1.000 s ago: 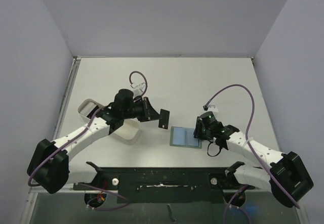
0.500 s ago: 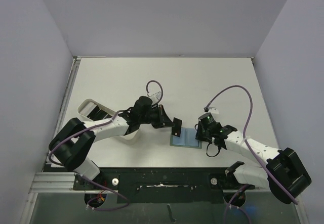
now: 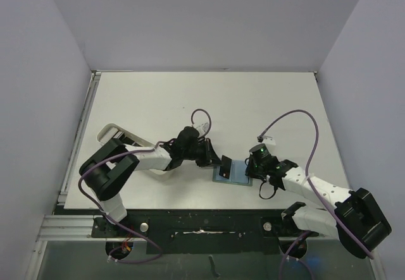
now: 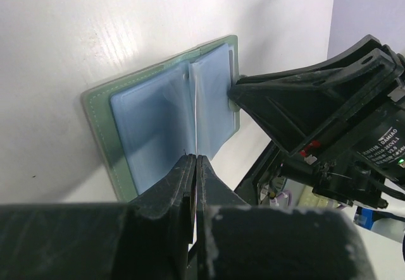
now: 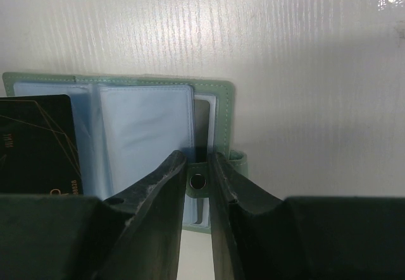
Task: Put the credit cards into the card holder
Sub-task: Insert the credit card into the card holder.
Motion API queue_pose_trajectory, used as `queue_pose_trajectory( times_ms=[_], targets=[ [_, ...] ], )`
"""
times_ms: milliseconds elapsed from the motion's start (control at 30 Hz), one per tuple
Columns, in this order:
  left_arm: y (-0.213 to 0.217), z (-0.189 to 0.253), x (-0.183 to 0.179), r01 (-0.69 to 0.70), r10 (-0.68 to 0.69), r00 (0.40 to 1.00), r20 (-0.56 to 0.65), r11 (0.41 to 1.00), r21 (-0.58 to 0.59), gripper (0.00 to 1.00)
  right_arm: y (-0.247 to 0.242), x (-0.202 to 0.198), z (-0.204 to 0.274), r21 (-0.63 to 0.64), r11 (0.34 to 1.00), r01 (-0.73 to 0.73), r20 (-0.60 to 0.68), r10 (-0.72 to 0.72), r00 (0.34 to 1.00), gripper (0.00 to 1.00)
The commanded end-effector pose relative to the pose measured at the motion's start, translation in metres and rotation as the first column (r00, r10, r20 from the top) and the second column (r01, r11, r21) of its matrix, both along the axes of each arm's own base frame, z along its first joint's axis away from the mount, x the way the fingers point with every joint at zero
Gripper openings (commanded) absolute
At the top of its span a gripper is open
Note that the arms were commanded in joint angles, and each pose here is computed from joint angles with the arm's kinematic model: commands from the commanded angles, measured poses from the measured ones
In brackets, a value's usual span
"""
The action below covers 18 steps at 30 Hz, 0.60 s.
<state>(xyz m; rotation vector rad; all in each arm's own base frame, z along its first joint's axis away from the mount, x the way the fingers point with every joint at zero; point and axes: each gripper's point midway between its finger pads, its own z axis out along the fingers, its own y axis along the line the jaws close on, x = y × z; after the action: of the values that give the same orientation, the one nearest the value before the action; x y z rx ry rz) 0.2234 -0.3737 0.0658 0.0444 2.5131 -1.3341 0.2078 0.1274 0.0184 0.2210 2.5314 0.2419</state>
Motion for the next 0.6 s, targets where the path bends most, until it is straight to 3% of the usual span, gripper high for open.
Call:
queue_pose_trajectory(
  times_ms=[0, 567],
  targets=[
    [-0.025, 0.024, 0.008, 0.035, -0.029, 0.998, 0.062, 0.995, -0.092, 0.0, -0.002, -0.004, -0.002, 0.007, 1.0, 0.016, 0.004, -0.017, 1.0, 0.22],
    [-0.039, 0.009, -0.001, 0.073, -0.071, 0.997, 0.039, 0.995, -0.075, 0.0, 0.001, -0.006, -0.003, 0.024, 1.0, 0.012, 0.012, -0.012, 1.0, 0.21]
  ],
)
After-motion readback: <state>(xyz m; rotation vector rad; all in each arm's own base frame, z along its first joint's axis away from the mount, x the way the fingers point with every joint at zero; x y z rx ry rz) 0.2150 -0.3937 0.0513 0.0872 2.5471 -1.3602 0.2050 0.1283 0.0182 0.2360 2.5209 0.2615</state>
